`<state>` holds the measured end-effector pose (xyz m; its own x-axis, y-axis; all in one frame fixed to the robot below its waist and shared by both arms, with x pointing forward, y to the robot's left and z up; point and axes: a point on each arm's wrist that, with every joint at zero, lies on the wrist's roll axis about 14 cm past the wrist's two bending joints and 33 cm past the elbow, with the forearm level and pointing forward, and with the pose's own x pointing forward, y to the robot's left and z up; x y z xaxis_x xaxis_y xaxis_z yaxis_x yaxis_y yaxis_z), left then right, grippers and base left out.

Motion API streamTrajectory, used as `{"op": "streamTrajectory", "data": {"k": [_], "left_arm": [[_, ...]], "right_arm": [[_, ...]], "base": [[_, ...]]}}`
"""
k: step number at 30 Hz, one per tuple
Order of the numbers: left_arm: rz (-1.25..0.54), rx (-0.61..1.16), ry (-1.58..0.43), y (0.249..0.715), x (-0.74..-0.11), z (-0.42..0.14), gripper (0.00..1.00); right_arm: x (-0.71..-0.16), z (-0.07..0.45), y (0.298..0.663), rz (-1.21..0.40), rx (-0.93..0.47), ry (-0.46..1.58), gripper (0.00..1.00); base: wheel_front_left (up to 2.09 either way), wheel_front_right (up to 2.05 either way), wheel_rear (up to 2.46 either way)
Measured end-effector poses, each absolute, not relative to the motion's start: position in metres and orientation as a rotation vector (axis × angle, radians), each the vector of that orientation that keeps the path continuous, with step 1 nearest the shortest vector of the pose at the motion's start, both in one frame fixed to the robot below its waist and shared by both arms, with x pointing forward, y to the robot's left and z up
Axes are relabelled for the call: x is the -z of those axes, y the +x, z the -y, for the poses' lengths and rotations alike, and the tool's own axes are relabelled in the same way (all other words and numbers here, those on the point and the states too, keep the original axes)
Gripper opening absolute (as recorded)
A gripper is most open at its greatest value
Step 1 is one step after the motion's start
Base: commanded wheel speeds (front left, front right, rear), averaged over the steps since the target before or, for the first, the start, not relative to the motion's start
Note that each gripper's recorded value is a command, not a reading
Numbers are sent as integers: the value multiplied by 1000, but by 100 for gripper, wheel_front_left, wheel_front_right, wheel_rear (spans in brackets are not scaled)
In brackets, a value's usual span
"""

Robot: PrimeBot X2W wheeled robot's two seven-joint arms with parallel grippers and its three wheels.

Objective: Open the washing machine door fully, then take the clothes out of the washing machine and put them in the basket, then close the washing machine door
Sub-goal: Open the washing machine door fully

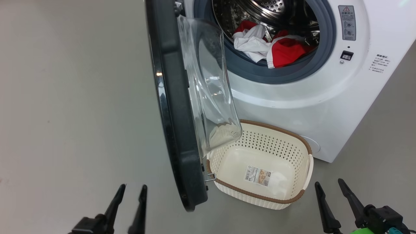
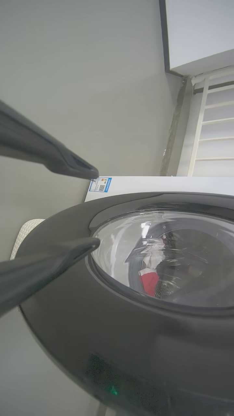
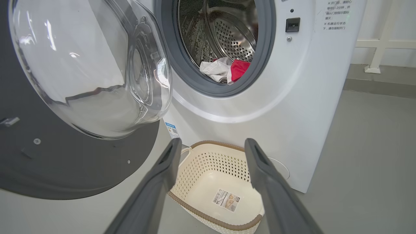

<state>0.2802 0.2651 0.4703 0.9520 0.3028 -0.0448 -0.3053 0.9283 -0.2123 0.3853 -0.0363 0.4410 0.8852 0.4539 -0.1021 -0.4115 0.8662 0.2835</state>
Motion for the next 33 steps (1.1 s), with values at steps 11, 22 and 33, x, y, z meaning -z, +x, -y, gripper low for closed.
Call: {"op": "streamTrajectory", "data": {"k": [11, 22, 33], "left_arm": [[377, -355, -163, 291, -593, -296, 0], [483, 35, -178, 319, -639, -181, 0], [132, 94, -271, 325, -529, -148, 0]], "right_arm": [[-445, 38, 387, -154, -446, 263, 100], [-441, 40, 388, -161, -439, 265, 100], [-441, 35, 392, -160, -450, 275, 100]], "base": [[0, 0, 0], [0, 0, 0], [0, 0, 0]]}}
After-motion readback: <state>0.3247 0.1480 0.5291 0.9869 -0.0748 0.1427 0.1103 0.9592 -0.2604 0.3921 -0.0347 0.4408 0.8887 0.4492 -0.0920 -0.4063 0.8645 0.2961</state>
